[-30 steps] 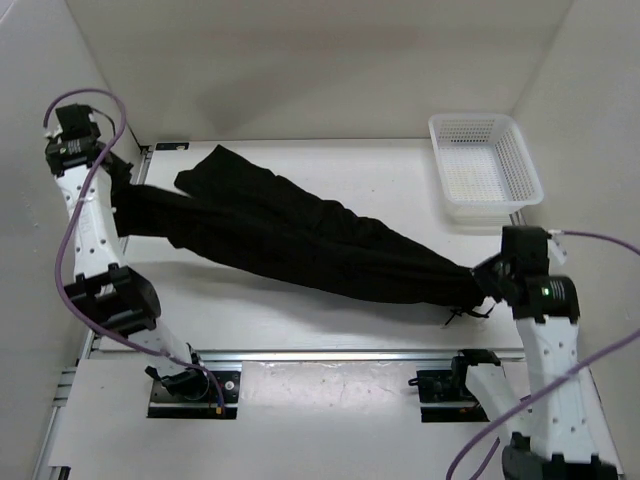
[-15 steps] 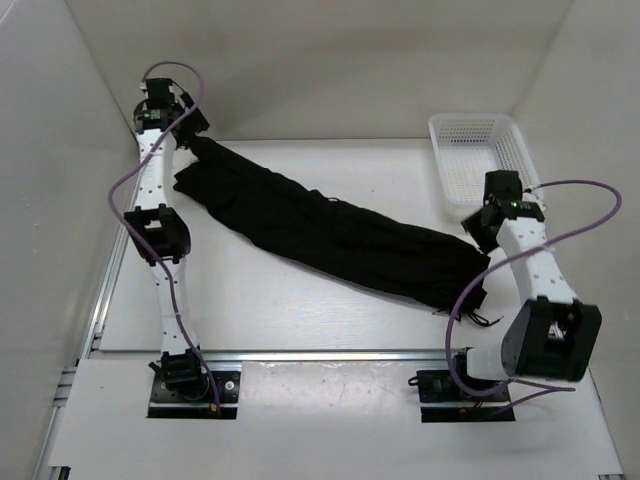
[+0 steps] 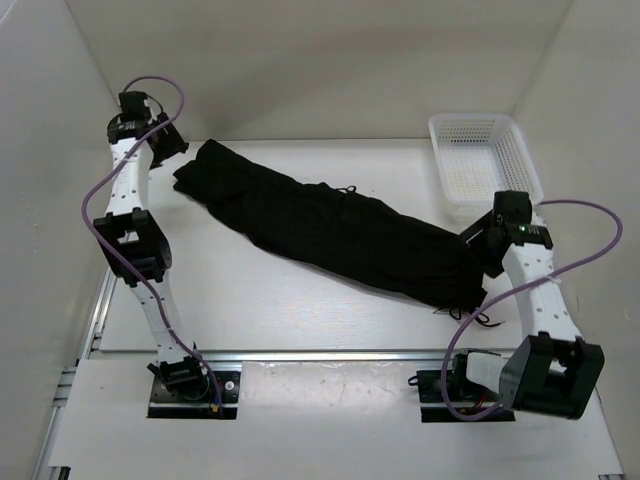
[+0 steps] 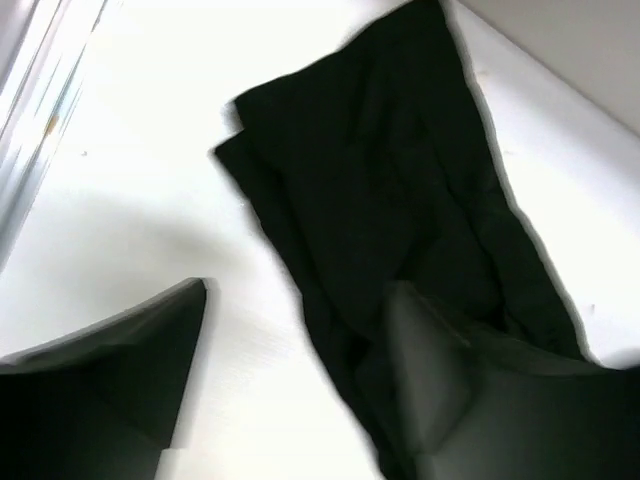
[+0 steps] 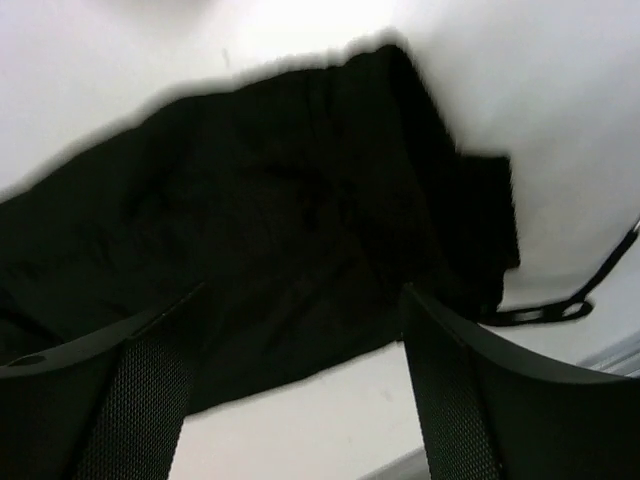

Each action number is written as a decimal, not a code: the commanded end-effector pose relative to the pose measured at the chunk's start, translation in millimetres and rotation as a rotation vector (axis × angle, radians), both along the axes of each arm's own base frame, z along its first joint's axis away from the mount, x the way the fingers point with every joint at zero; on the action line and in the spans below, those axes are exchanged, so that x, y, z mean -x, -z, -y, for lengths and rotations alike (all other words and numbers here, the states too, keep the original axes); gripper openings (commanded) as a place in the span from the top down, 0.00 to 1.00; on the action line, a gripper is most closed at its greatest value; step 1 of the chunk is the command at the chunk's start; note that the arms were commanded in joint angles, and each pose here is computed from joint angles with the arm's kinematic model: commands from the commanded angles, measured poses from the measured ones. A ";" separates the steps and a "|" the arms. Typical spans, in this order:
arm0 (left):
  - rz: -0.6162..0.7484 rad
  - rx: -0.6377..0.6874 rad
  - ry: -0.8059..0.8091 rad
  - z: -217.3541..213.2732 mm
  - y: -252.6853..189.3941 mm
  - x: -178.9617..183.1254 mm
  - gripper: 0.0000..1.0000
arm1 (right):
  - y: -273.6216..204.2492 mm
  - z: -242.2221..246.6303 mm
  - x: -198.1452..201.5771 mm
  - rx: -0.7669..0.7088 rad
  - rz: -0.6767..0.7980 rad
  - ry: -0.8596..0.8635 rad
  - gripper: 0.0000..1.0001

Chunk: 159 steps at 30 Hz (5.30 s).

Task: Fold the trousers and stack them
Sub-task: Fold the trousers

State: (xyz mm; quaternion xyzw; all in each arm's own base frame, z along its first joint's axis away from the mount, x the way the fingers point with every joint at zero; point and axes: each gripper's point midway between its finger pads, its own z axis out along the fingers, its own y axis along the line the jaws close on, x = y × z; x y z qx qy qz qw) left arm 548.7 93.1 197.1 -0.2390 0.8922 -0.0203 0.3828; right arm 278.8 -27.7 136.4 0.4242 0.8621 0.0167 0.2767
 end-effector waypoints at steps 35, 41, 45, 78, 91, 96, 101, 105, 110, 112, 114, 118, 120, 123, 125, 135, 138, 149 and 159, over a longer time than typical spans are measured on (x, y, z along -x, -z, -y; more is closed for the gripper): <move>-0.328 0.027 -0.305 -52.3 99.0 55.4 0.90 | 84.4 4.7 21.4 -0.203 -0.140 0.106 1.00; -0.398 0.031 -0.433 -73.6 97.1 115.4 0.90 | 74.0 20.8 36.1 -0.207 -0.122 0.163 1.00; -0.431 0.010 -0.470 -69.9 97.6 146.0 0.90 | 69.9 17.0 47.8 -0.206 -0.134 0.156 1.00; -0.489 0.246 -0.608 -71.3 152.4 191.1 0.21 | -37.2 4.1 9.2 -0.159 0.125 -0.180 0.03; -0.593 0.292 -0.675 -62.5 196.2 203.7 0.56 | -40.0 3.9 16.9 -0.151 0.130 -0.155 0.03; -0.473 0.199 -0.632 -64.3 150.1 186.4 0.90 | -43.4 4.4 15.4 -0.148 0.138 -0.156 0.03; -0.293 0.050 -0.548 -55.6 59.9 174.0 0.90 | -46.3 2.6 15.9 -0.150 0.150 -0.162 0.03; -0.197 -0.091 -0.445 -15.9 -0.5 181.7 0.90 | -48.9 2.4 16.6 -0.146 0.160 -0.163 0.03; -0.161 -0.153 -0.157 109.9 -17.9 197.4 0.90 | -43.9 0.2 17.2 -0.162 0.155 -0.160 0.03; -0.176 -0.154 -0.093 148.9 -10.7 212.9 0.90 | -46.4 0.0 17.9 -0.158 0.165 -0.161 0.03; -0.230 -0.188 0.082 211.2 14.5 239.7 0.90 | -42.5 -0.6 19.5 -0.162 0.156 -0.160 0.03; -0.323 -0.321 0.392 307.4 55.9 287.5 0.64 | -36.7 -2.6 20.6 -0.174 0.148 -0.164 0.03; -0.316 -0.410 0.426 326.4 46.6 296.6 0.43 | -39.2 -2.8 21.2 -0.169 0.158 -0.165 0.03; -0.291 -0.479 0.431 328.3 27.5 294.1 0.19 | -39.9 -3.5 23.9 -0.160 0.165 -0.174 0.01; -0.265 -0.419 0.435 326.6 8.0 289.8 0.18 | -40.4 -5.0 23.8 -0.167 0.168 -0.179 0.01; -0.255 -0.304 0.324 288.5 -18.0 275.8 0.75 | -42.9 -16.0 23.4 -0.210 0.201 -0.218 0.01; -0.253 -0.258 0.279 266.6 -12.5 268.5 0.10 | -44.3 -22.4 23.1 -0.229 0.207 -0.241 0.01; -0.252 -0.072 0.403 273.2 19.5 216.5 0.00 | -46.0 -23.3 21.3 -0.232 0.218 -0.248 0.01; -0.279 -0.028 0.518 297.8 38.0 208.2 0.00 | -46.6 -27.2 21.3 -0.241 0.219 -0.263 0.01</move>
